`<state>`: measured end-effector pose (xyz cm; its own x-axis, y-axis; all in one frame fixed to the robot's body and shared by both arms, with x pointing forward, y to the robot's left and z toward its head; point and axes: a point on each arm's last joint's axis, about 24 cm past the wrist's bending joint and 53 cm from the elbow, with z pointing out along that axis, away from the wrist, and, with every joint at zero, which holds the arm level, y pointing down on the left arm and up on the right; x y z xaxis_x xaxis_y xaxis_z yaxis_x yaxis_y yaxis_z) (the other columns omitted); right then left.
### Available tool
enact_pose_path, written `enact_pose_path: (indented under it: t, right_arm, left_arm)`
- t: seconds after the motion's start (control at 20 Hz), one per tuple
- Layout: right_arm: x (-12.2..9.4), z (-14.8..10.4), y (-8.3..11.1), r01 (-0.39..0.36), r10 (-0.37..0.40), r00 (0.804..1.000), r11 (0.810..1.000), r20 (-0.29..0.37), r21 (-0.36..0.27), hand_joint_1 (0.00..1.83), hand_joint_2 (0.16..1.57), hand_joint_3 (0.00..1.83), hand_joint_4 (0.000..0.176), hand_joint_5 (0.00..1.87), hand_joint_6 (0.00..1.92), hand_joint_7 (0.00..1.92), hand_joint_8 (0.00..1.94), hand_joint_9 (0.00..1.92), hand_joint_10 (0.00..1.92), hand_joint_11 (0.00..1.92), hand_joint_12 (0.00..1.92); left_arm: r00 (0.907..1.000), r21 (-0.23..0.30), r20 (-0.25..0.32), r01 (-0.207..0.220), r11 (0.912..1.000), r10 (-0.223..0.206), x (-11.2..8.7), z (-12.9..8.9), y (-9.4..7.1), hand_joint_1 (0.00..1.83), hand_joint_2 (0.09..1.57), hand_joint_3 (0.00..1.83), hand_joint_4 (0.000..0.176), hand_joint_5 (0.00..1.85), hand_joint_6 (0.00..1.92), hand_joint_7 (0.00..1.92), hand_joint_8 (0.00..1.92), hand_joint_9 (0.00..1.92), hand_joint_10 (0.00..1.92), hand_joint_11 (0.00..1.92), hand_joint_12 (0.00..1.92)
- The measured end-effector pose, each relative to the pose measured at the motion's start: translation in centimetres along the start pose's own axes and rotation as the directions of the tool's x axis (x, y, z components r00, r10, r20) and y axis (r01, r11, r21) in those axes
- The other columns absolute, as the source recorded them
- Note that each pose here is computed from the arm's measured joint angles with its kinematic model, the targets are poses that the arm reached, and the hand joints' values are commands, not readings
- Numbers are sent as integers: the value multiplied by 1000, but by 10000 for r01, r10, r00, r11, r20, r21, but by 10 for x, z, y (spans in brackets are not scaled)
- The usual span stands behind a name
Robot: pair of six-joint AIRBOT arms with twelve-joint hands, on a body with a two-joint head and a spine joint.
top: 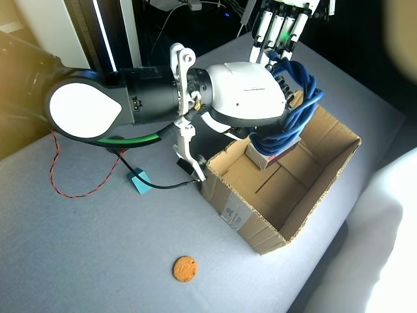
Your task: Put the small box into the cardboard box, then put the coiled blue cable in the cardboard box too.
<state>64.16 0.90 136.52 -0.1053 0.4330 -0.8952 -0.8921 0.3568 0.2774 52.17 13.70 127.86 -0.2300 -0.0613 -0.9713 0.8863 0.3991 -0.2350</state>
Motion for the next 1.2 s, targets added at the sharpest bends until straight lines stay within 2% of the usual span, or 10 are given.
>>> enact_pose_path:
  t: [0.05,0.1,0.2,0.75,0.8,0.85,0.9,0.95,1.0,1.2]
  right_arm:
    - [-1,0,-4,-10,10,10000,10000,22,78,1496,1057,2,0,1076,735,1086,663,1096,848,793,1520]
    - [-1,1,-7,-63,62,10000,9998,45,162,1415,1050,0,0,1089,755,1088,685,1087,950,816,1226]
    - [-1,2,-12,-76,74,10000,9997,66,251,1491,1062,0,0,1091,729,1066,683,1080,869,782,1522]
    - [-2,5,-27,40,-50,9998,9986,198,534,1490,1081,0,0,1043,823,1014,746,1034,928,757,1574]
    - [-4,5,-29,63,-76,9997,9983,235,575,1402,1088,2,0,1017,916,991,821,984,1077,713,1291]
    - [-4,5,-30,76,-90,9997,9982,240,594,1372,1121,3,0,961,1027,925,936,884,1227,666,1214]
    - [-5,5,-30,53,-69,9997,9982,255,599,1245,1136,2,0,965,1075,897,1030,818,750,599,1193]
    - [-5,5,-30,61,-76,9996,9982,254,599,1174,1122,0,0,963,1008,856,492,797,494,489,1223]
    - [-5,5,-30,64,-79,9996,9982,255,595,1139,1047,0,0,796,225,862,81,792,211,346,1243]
    - [-6,5,-28,65,-81,9995,9985,297,538,1051,1079,0,0,744,32,804,0,767,84,252,1282]
  left_arm:
    - [10000,-4,0,8,10000,-8,0,0,0,688,1193,6,0,497,1,594,1,556,3,0,1123]
    - [10000,-12,2,25,10000,-25,0,0,0,692,1188,3,0,503,4,604,4,564,6,0,1132]
    - [10000,-11,-1,31,10000,-31,0,0,0,704,1188,1,0,502,2,600,2,552,6,0,1083]
    - [10000,-35,-1,73,10000,-73,0,0,1,721,1176,1,0,495,1,600,1,557,4,0,1098]
    - [10000,-38,-4,70,10000,-70,0,0,1,721,1177,2,0,492,1,591,0,549,1,0,1092]
    - [10000,-38,-4,70,10000,-70,0,0,1,710,1176,1,0,513,6,615,5,574,9,5,1125]
    - [10000,-38,-1,73,10000,-73,0,0,1,703,1178,1,0,515,5,615,3,570,6,0,1119]
    - [10000,-38,-1,73,10000,-73,0,0,1,676,1203,8,0,466,1,577,0,531,1,0,1036]
    - [10000,-42,-4,70,10000,-70,0,0,1,750,1163,0,0,503,11,621,10,578,18,0,1110]
    - [10000,-54,-5,70,10000,-70,0,0,1,745,1152,0,0,511,7,624,5,581,13,0,1120]
